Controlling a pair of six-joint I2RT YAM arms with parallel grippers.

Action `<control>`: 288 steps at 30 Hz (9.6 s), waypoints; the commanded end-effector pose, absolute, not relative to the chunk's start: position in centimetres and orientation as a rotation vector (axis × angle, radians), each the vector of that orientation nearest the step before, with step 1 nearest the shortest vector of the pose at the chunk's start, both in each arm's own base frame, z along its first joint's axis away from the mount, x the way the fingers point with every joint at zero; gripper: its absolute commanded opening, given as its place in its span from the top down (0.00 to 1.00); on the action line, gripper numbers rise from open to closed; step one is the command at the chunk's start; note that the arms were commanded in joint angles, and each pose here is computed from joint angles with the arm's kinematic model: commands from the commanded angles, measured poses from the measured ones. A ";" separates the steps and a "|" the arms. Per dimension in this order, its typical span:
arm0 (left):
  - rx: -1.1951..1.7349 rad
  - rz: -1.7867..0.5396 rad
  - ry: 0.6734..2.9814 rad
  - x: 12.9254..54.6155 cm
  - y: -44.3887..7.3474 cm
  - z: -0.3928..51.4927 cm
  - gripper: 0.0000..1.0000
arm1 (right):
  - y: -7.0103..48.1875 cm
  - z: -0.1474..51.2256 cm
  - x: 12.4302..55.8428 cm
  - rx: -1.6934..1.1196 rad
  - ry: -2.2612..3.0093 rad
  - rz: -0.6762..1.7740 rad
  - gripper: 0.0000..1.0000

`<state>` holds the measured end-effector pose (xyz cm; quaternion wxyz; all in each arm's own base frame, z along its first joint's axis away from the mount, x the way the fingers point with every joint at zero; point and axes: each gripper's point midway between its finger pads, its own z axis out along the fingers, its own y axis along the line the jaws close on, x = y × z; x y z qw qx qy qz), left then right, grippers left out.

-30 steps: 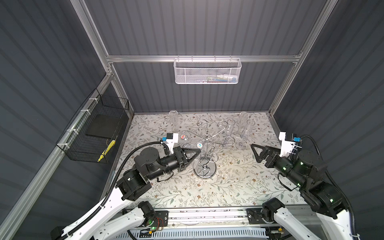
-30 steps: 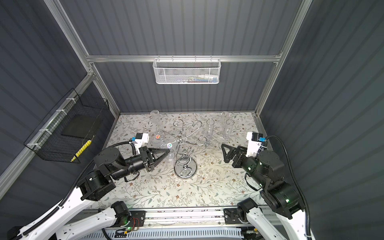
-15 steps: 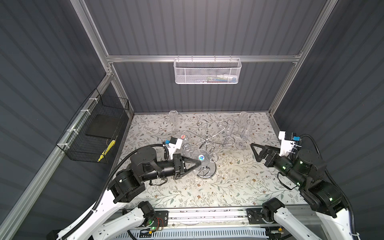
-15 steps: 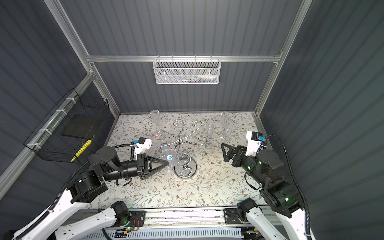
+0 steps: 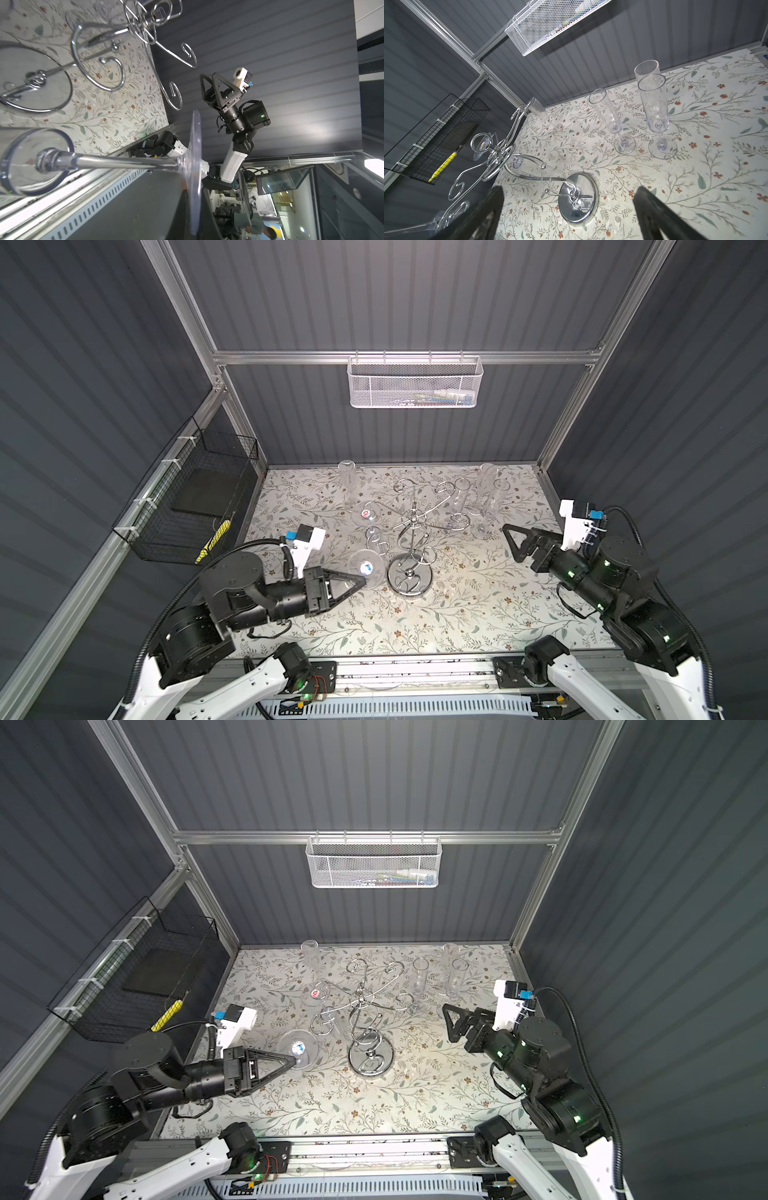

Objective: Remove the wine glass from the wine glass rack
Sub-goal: 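Lift the flute glass off the rack with the left gripper while the right rises, then close the right gripper on the stem of the glass held by the left gripper, then release the base with the left gripper and swing it up toward the bowl, then grasp the glass bowl with the left gripper while the right holds the stem, then open the right gripper off the stem and draw it back while the left holds, then carry the flute glass with the left gripper toward the far table corner, then lower the flute glass upright onto the table beside the standing glasses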

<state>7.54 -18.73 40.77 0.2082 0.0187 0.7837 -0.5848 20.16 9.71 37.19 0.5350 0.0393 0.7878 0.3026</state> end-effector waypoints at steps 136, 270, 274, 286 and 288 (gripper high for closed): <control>0.470 -1.553 1.250 21.1 -32.1 58.1 0.37 | 25.7 44.4 16.5 -0.838 1.687 0.862 1.00; 0.126 -0.099 1.352 56.0 -4.2 22.5 0.59 | 11.4 43.3 23.4 -0.242 1.589 0.270 0.01; 0.134 -0.098 1.363 56.0 -4.3 22.1 0.51 | 11.6 43.4 23.6 -0.247 1.592 0.275 0.01; 0.089 -0.086 1.390 55.8 -3.5 22.4 0.18 | 11.5 43.8 23.0 -0.248 1.583 0.306 0.01; 0.083 -0.075 1.410 55.9 -3.4 22.4 0.11 | 11.5 44.0 22.8 -0.255 1.577 0.312 0.01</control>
